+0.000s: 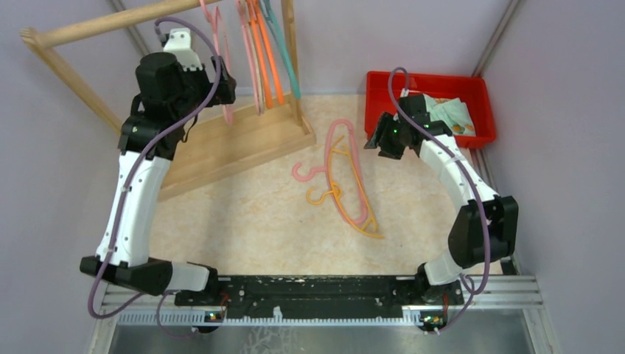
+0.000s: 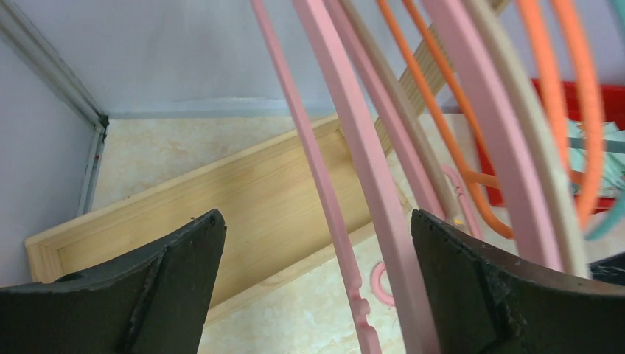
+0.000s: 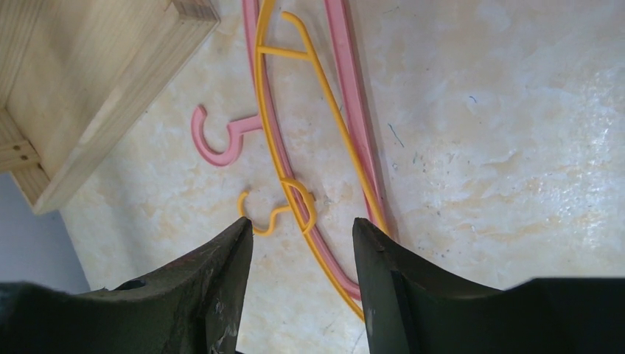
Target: Organize the hangers
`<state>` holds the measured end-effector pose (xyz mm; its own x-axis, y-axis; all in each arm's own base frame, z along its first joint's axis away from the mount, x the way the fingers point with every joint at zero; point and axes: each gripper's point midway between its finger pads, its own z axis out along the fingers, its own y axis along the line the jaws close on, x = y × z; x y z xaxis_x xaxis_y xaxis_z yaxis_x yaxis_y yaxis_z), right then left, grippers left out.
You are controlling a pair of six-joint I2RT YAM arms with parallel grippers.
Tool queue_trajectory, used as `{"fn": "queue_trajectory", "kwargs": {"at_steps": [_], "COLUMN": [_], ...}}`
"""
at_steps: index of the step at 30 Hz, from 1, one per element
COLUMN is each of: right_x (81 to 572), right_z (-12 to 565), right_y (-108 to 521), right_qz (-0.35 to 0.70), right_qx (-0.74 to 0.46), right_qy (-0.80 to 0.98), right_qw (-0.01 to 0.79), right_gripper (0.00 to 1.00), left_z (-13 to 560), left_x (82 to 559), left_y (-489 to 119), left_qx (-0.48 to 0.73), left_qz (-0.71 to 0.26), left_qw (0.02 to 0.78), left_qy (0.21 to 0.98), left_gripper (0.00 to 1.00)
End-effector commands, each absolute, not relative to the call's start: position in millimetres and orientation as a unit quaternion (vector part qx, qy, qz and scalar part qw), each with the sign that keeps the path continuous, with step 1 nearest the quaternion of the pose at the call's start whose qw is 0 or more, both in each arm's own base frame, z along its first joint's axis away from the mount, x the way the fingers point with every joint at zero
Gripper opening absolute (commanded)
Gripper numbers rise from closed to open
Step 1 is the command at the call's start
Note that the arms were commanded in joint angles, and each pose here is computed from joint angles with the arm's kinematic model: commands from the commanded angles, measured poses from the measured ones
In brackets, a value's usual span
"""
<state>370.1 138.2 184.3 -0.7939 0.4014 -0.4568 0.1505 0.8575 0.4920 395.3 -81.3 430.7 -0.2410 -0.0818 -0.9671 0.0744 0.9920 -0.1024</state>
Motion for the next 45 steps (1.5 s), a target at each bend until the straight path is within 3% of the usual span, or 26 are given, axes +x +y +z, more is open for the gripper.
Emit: {"fn": "queue_trajectory", "kwargs": {"at_steps": [1, 7, 11, 22, 41, 45], "right_x": [369, 363, 358, 354, 372, 368], "right_z": [182, 150, 135, 78, 44, 31], "right_y": [145, 178, 214, 248, 276, 278], "right_qz": [0.209, 0.156, 0.156, 0.144, 0.145, 0.145], "right_qx": [0.072, -0.067, -0.119, -0.144, -0.155, -0.158], "right_qy": [0.931, 0.951, 0.948, 0.955, 0.957, 0.959], "right_qw": [0.29, 0.26, 0.252, 0.216, 0.2, 0.188], "right_gripper": [0.53, 0.53, 0.53, 0.49, 0.45, 0.34], "left_z": [454, 470, 451, 375, 325, 323], "left_x": [369, 330, 309, 266, 235, 233], "left_y": [-90, -98, -101, -103, -106, -106], "left_qx": [0.02, 0.032, 0.026, 0.003, -0.014, -0.013], "left_qz": [-0.109, -0.161, -0.185, -0.222, -0.252, -0.253], "left_qw": [0.642, 0.651, 0.624, 0.571, 0.537, 0.533], "left_qy": [0.758, 0.741, 0.759, 0.79, 0.805, 0.807], "left_gripper": [1.0, 1.0, 1.0, 1.0, 1.0, 1.0]}}
